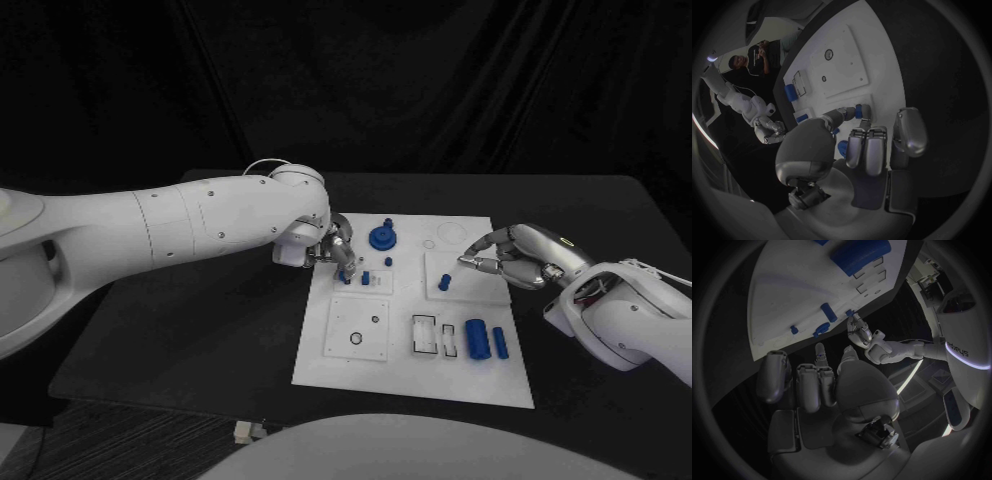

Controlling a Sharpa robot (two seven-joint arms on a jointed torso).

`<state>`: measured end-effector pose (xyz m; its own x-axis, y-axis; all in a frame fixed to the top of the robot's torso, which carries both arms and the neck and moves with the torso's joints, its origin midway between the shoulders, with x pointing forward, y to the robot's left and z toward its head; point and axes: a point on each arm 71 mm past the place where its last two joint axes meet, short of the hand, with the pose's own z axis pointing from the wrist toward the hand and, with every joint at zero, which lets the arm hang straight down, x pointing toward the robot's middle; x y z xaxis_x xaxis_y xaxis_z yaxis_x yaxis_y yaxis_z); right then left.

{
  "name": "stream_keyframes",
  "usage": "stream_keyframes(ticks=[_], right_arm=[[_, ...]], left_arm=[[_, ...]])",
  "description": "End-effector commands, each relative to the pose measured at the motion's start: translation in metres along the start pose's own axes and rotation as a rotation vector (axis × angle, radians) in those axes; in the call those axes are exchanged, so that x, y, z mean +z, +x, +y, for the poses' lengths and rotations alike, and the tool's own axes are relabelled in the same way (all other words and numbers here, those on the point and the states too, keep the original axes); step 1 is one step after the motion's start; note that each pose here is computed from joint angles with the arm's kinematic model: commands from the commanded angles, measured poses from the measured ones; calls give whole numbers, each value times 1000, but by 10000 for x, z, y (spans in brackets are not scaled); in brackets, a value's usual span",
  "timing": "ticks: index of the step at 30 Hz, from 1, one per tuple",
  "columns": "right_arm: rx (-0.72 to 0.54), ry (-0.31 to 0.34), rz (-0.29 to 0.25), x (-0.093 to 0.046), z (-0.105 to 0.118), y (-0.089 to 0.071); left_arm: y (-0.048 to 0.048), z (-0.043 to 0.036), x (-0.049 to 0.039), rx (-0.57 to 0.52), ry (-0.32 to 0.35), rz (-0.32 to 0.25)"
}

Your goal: Assemble the parts on the task board

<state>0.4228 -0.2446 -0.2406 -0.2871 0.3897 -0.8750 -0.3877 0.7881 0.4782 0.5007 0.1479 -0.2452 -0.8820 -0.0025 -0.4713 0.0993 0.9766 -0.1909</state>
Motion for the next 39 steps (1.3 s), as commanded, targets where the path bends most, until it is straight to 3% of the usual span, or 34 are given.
stream_keyframes(ticks=[1, 15, 39], right_arm=[[0, 7, 4, -3, -1, 12], [1, 6, 4, 1, 4, 14], [1, 11, 7, -2, -4, 15]], left_arm=[[28, -17, 3, 13, 5, 24], [47, -14, 14, 19, 2, 37], [32, -12, 7, -25, 17, -28]])
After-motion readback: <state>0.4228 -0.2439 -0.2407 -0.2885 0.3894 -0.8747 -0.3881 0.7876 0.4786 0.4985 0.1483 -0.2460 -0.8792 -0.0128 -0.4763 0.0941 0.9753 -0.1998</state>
